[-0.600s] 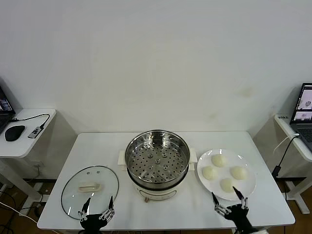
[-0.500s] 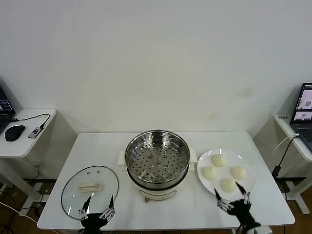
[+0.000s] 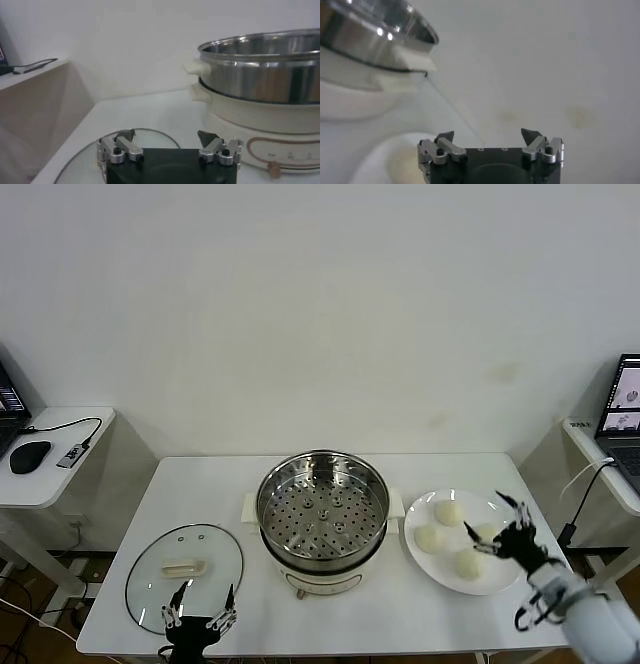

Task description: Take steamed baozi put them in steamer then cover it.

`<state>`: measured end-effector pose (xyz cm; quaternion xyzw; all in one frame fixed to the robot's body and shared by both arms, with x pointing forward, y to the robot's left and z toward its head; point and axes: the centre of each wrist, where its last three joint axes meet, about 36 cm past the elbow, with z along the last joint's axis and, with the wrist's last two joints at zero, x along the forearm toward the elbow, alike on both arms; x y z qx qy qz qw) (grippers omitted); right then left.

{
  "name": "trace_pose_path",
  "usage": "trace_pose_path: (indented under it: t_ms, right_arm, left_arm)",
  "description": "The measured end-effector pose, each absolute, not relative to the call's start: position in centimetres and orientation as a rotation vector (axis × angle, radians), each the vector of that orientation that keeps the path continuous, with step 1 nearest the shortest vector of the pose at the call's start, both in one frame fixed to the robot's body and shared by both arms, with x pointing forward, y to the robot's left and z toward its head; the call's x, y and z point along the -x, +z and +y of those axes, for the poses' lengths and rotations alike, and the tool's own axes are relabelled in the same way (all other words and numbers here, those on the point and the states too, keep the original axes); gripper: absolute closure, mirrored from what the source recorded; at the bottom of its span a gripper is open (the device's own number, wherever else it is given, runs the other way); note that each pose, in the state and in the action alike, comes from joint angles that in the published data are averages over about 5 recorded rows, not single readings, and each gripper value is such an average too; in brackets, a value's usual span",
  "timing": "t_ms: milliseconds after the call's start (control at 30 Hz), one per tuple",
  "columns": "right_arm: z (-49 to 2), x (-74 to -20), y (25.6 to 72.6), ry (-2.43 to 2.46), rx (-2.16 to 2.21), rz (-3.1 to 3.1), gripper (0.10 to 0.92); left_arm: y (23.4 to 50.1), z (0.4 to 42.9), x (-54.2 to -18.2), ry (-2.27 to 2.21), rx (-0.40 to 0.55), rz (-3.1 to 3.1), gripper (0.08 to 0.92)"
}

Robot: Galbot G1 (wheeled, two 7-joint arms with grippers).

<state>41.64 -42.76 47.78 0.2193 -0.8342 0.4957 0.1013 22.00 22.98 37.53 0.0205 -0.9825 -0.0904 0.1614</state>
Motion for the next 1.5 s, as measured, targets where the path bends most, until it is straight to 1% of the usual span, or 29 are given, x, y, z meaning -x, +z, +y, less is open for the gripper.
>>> trace_pose_path:
  t_ms: [233,567,767,967,1267,1500]
  right_arm:
    - [-43.6,-47.0,50.7,1.591,-0.818,-2.188,0.2]
    - [-42.2,-54.2,51.7,1.599,-1.037,-1.852,0.2]
    - [-40.7,-57.8,51.0,1.579,-1.141,-1.673,0.2]
    - [-38.9,-60.6,49.0,1.553,-1.197,-1.533,0.2]
    - [-37.0,-63.8,46.9,1.545,-1.193,-1.434,0.2]
    - [-36.1,-65.6,46.1,1.54,-1.169,-1.4,0.2]
  left_arm:
    - [37.8,23.2,-22.2,-0.304,-0.105,-2.802,0.177]
    - [37.9,23.3,-22.4,-0.341,-0.151,-2.792,0.177]
    - [37.7,23.4,-22.5,-0.351,-0.175,-2.787,0.177]
    - [37.8,23.9,-22.5,-0.368,-0.199,-2.786,0.177]
    - [37.8,24.7,-22.3,-0.386,-0.229,-2.774,0.177]
    - [37.8,25.2,-22.3,-0.4,-0.243,-2.77,0.177]
